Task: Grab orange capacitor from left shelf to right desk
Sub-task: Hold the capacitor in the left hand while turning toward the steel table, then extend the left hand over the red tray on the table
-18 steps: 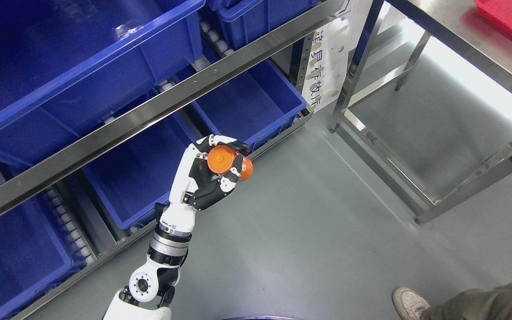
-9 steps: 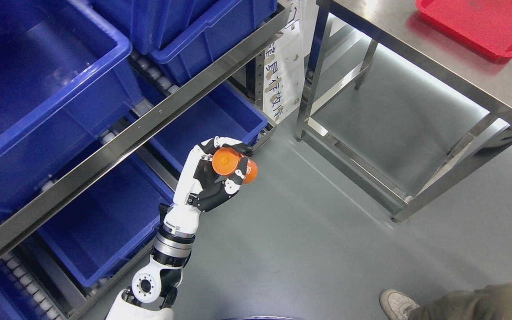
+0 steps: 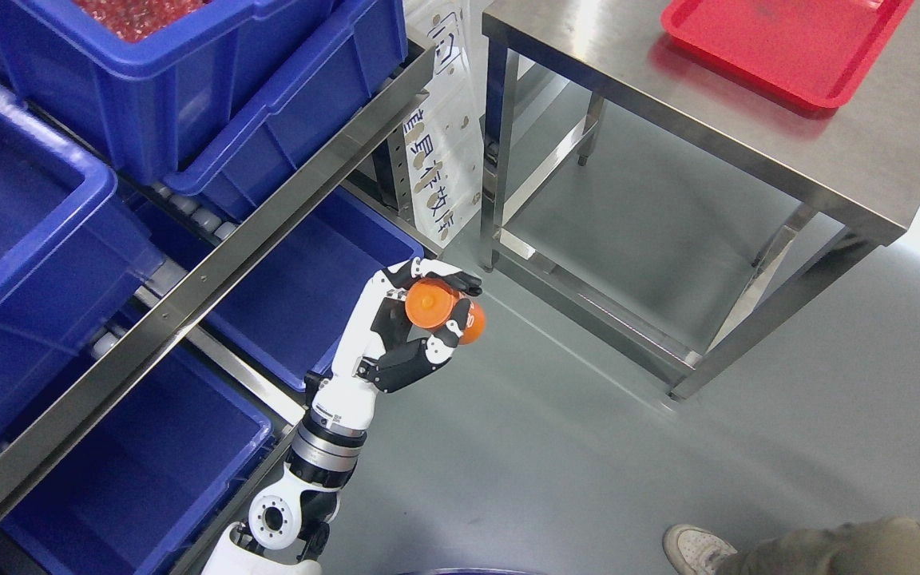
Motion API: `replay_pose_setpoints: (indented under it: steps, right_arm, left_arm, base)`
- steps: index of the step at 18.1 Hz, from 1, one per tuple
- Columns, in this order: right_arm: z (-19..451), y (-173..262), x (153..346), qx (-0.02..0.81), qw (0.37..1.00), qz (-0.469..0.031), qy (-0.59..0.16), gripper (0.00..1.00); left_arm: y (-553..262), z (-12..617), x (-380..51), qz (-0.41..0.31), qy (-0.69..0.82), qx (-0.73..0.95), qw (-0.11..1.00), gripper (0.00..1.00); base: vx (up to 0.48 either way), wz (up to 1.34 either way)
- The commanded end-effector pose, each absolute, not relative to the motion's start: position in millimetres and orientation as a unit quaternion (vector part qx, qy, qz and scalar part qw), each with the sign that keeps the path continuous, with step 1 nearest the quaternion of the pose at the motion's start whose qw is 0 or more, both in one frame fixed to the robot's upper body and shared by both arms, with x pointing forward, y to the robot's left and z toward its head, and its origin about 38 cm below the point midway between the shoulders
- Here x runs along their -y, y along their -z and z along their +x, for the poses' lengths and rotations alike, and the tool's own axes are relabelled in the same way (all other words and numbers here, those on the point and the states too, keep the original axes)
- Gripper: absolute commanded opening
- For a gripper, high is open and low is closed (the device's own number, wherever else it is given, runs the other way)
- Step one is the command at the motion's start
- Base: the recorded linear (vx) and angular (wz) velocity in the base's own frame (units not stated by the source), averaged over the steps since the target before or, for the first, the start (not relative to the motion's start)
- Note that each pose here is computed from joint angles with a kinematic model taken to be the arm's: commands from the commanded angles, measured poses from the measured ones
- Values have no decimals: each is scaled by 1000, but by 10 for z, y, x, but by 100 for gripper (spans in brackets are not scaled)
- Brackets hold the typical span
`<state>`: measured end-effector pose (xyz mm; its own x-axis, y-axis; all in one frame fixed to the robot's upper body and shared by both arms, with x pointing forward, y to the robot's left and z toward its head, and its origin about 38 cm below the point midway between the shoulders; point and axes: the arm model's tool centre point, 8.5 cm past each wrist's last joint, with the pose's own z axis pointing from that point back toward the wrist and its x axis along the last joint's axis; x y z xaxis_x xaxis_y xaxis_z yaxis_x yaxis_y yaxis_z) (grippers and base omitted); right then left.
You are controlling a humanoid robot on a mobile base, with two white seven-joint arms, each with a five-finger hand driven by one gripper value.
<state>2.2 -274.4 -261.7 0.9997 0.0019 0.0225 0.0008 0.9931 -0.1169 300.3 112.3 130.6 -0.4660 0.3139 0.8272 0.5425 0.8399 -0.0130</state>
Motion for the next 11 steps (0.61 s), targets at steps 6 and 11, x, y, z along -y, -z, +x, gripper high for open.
replay_pose_setpoints:
  steps: [6, 11]
  right_arm:
    - [-44, 2609, 2854, 10, 998, -67, 4, 100]
    - [-44, 2609, 2854, 10, 998, -67, 4, 100]
  left_arm:
    - [-1581, 2817, -506, -342, 192, 846, 362, 2]
    - [-1811, 2918, -255, -369, 228, 835, 339, 2]
  base:
    - [124, -201]
    - [129, -157]
